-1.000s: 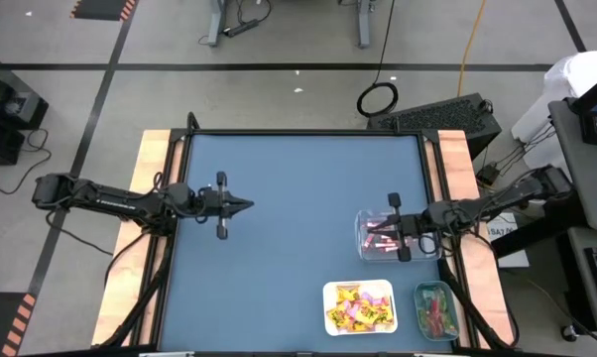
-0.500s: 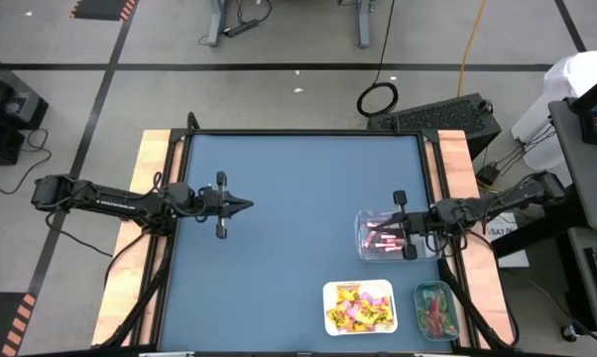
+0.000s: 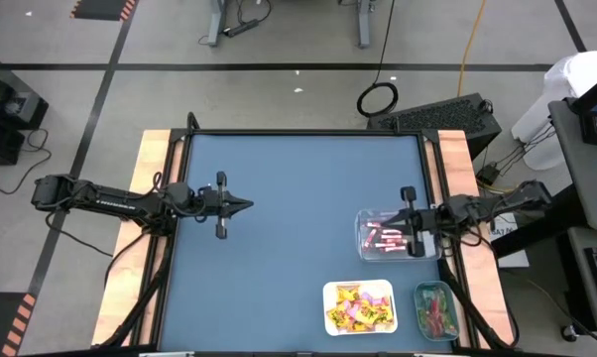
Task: Sort candy
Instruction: Return to Home Position
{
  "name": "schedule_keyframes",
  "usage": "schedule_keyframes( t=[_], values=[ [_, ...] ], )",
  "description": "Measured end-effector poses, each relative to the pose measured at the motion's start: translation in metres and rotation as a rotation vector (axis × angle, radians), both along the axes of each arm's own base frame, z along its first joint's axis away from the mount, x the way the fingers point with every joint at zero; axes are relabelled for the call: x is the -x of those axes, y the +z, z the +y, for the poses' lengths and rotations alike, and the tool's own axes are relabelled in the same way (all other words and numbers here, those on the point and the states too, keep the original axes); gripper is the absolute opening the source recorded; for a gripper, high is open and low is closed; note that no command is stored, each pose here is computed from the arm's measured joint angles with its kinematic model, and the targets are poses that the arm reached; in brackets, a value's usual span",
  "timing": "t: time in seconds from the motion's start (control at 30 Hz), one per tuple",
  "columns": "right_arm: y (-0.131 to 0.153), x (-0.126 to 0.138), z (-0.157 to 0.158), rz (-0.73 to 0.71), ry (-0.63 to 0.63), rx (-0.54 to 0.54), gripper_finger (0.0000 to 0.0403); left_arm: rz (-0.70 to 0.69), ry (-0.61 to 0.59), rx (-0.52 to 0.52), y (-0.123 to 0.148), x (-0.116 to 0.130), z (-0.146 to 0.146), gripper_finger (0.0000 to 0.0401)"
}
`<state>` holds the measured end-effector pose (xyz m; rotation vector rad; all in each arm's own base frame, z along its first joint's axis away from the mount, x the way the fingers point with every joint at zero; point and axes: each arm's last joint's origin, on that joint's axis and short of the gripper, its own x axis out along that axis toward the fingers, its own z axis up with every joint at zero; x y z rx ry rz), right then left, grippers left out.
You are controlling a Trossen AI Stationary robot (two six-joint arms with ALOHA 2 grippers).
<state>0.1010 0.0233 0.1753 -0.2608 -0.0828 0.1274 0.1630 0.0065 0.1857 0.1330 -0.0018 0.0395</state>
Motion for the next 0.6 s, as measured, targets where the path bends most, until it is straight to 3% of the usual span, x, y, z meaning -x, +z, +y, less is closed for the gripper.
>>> schedule_keyframes(
  t=[0.6],
  values=[
    [-0.0027,0.0066,-0.0035,0.022,-0.034,-0.100,0.0000,-0.024,-0.011,0.018,0.0023,0.0000,-0.0003,0.0004]
  ],
)
